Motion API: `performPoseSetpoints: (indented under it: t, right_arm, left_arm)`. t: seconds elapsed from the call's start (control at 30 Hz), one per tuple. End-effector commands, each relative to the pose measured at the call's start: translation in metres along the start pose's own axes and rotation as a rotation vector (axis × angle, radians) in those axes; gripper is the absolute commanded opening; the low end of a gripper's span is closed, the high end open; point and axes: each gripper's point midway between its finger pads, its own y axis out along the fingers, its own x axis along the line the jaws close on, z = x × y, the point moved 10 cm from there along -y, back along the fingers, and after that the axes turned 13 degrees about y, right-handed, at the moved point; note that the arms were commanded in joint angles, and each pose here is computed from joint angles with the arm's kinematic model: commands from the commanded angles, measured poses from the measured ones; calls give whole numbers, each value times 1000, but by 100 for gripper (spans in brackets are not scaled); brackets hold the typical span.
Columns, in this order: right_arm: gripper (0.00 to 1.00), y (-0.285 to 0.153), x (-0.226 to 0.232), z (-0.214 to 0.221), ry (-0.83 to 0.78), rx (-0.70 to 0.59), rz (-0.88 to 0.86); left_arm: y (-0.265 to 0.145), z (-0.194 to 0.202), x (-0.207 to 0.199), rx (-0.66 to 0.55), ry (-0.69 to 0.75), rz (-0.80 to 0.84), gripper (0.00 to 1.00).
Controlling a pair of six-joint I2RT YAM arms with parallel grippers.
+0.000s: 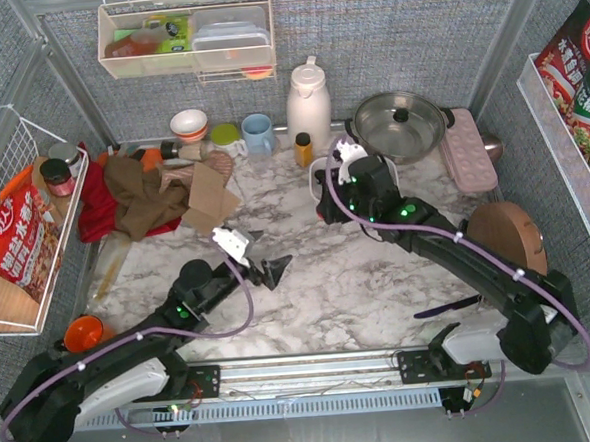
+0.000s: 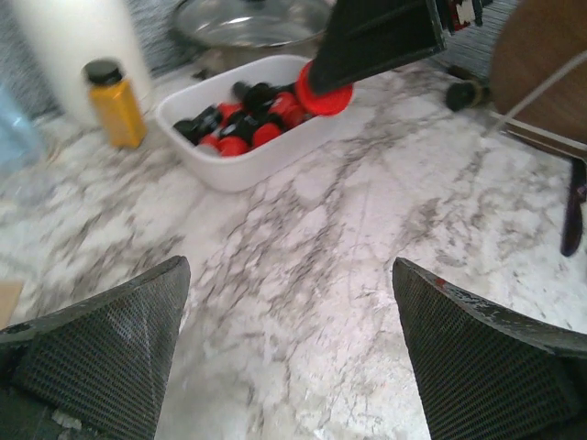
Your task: Mix the coffee capsules in the storage basket
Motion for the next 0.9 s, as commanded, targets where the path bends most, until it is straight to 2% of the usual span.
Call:
performPoseSetpoints:
  t: [0.0, 0.13, 0.4, 0.53, 0.73, 0.87]
  right_arm:
    - [47, 24, -35, -24, -126, -137, 267]
    - [47, 59, -69, -42, -91, -125, 376]
    - [47, 119, -134, -54, -33, -6, 566]
    - [47, 121, -151, -52, 3, 43, 667]
    - [48, 121, -159, -39, 69, 60, 681]
    - [48, 125, -162, -26, 133, 72, 661]
  left_arm:
    - [-21, 14, 7, 115, -163, -236, 99]
    - [-41, 14, 10, 152, -217, -321, 99]
    - [-76, 10, 12, 106, -246, -380, 99]
    - [-86, 14, 11, 61, -256, -405, 99]
    - [-93, 18, 12, -25, -264, -440, 99]
    - [-93, 17, 13, -41, -254, -445, 99]
